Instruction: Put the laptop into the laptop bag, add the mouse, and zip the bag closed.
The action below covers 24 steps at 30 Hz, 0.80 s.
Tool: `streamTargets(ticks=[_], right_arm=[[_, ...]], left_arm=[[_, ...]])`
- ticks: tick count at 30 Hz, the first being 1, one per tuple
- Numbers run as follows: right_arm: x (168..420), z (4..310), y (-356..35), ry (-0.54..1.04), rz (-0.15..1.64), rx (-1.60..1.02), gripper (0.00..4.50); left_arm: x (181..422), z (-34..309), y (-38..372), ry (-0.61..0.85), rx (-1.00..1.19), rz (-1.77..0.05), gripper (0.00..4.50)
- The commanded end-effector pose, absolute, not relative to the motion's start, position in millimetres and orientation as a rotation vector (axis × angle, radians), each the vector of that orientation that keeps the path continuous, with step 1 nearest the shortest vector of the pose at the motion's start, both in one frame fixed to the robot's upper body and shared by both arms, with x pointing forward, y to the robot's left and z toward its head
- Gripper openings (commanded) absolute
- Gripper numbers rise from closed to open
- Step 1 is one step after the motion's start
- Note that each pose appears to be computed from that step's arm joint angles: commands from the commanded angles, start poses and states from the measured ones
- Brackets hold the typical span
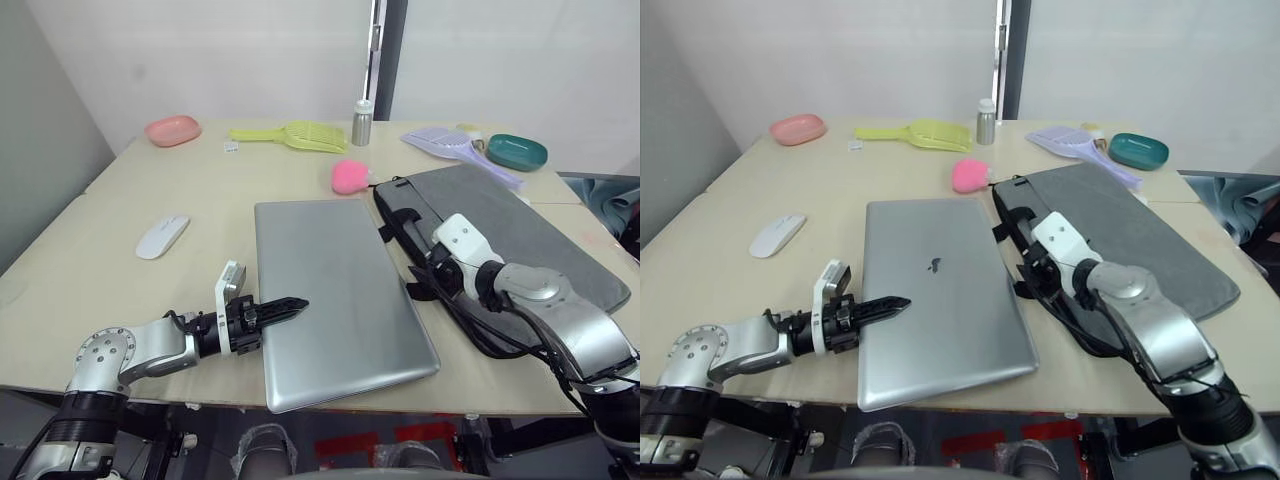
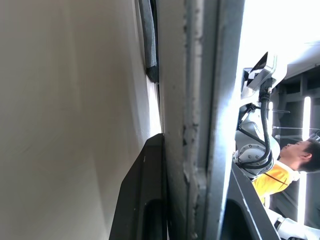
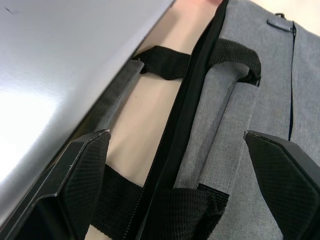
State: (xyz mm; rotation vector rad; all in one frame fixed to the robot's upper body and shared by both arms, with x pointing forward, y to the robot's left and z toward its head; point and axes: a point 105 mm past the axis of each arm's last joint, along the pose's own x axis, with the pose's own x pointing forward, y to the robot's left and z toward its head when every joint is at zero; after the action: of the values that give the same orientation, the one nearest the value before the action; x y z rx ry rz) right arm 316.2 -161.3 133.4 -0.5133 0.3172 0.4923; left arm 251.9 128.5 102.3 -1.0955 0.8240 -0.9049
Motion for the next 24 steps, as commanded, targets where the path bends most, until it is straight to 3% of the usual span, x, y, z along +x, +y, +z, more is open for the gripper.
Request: streamTargets(ticks=[1,2,6,22,24], right_arm=[[328,132,-163,0.286,0.433,-0.515,3.97],[329,132,-165,0.283,0.422,-0.51,3.95],[329,126,-169,0.304,0.418,-0.524,2.69],[335,105,-177,0.361,0.371,-0.558,2.69],[335,106,-178,0.359,0.366,-0.552,2.14]], left_arm=[[249,136,120,0.717,-1.122,-1.065,0.29],[248,136,120,0.716,-1.122,-1.067,0.29],[247,137,120,0.716,-1.119,-1.068,0.29],[250,140,117,0.704,-1.122,-1.088,0.29],[250,141,117,0.703,-1.123,-1.089,0.29]])
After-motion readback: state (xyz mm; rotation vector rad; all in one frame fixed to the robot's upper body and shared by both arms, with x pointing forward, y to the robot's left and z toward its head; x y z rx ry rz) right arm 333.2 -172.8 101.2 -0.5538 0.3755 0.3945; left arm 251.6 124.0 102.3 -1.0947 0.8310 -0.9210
